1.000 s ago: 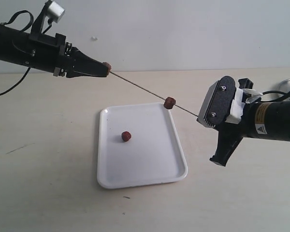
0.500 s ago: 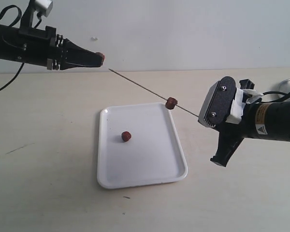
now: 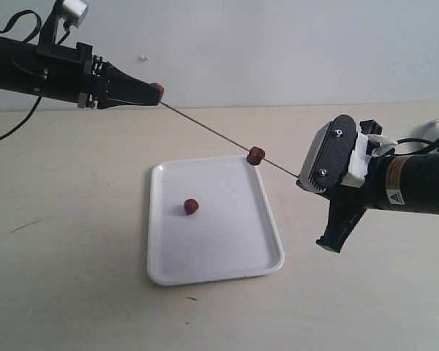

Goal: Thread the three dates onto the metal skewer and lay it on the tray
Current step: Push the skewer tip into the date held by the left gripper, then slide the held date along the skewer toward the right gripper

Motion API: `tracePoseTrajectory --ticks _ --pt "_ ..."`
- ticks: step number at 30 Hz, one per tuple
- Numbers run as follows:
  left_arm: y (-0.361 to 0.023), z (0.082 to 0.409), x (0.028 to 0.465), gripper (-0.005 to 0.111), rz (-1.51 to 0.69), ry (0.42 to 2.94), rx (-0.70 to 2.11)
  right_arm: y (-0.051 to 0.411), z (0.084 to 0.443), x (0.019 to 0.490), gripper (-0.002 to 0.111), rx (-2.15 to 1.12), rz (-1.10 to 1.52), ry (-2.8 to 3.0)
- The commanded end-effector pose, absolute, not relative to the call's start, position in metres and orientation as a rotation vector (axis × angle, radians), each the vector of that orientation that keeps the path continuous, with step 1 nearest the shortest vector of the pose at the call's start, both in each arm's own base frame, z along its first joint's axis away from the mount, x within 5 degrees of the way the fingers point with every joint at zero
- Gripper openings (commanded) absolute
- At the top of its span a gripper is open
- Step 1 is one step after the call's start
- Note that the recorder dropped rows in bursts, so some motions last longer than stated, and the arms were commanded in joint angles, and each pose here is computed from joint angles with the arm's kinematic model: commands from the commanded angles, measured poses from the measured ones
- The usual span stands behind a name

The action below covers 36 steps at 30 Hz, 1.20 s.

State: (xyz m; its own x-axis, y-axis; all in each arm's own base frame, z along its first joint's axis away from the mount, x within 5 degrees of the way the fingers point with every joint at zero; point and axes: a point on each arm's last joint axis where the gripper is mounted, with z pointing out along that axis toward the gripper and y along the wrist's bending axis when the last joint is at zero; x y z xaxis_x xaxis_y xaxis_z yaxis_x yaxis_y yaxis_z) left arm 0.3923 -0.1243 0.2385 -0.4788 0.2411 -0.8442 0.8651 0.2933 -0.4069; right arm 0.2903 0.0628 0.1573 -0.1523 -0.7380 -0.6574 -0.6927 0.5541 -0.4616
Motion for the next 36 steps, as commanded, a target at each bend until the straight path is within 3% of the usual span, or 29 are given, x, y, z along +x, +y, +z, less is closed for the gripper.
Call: tracePoseTrajectory --ticks 1,36 --pt "-0.128 0.241 0.392 0.030 -1.179 1.884 1.005 0.064 0.158 0.290 0.000 -1.159 -0.047 1.866" --pt "-0.113 0.237 0.390 0.030 -1.172 1.938 1.049 0.062 0.157 0.290 0.000 -1.158 -0.061 1.887"
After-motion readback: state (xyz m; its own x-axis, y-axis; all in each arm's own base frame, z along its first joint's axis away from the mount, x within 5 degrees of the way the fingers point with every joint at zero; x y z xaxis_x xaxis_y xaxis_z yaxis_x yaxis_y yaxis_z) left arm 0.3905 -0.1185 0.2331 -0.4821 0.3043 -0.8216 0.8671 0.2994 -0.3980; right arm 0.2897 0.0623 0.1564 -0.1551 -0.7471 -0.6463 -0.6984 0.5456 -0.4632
